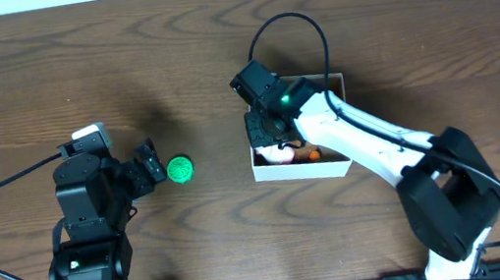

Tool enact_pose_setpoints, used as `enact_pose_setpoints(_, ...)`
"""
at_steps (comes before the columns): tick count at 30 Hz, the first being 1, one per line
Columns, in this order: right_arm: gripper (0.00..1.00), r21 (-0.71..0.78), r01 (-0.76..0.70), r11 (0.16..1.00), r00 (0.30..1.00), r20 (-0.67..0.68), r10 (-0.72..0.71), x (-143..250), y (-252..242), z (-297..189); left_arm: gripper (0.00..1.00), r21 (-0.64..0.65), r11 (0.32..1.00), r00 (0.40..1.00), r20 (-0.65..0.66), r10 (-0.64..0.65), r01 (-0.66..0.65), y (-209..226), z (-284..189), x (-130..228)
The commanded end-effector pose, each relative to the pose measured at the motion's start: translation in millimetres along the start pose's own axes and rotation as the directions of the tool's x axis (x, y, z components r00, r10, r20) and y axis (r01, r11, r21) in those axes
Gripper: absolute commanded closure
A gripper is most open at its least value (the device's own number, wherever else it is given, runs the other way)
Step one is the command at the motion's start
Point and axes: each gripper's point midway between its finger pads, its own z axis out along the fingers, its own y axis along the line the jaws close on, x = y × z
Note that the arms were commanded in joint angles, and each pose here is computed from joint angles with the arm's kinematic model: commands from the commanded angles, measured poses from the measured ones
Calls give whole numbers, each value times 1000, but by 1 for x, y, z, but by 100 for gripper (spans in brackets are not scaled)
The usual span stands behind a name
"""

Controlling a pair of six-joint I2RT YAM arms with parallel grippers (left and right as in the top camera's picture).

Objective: Pack container
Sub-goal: 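Carry the duck into the box and press it down beside the bear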

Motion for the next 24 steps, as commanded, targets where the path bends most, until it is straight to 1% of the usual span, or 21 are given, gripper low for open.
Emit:
enact_pose_setpoints(1, 51, -5, 30, 1000, 999, 35, -29, -6, -3, -14, 2, -6, 1000, 1000, 26, -5, 5, 0, -4, -12)
enact_pose_setpoints(6, 52, -16, 23, 1000, 998, 61, -22, -11, -3, -25, 2, -6, 1000, 1000, 26, -5, 5, 0, -4, -11)
enact_pose_setpoints(13, 53, -13, 21, 1000, 998, 61, -20, -12, -5, -25, 2, -6, 1000, 1000, 25, -5, 5, 0, -4, -11)
enact_pose_setpoints(16, 53, 15, 17, 1000, 996, 84, -19, -16, -10, -27, 2, -6, 1000, 1000, 26, -5, 5, 0, -4, -11)
enact_pose_setpoints(24, 51, 10, 7, 1000, 982, 188, -9, -39, -24, -66, 2, -9, 1000, 1000, 15, -4, 5, 1, -4, -9)
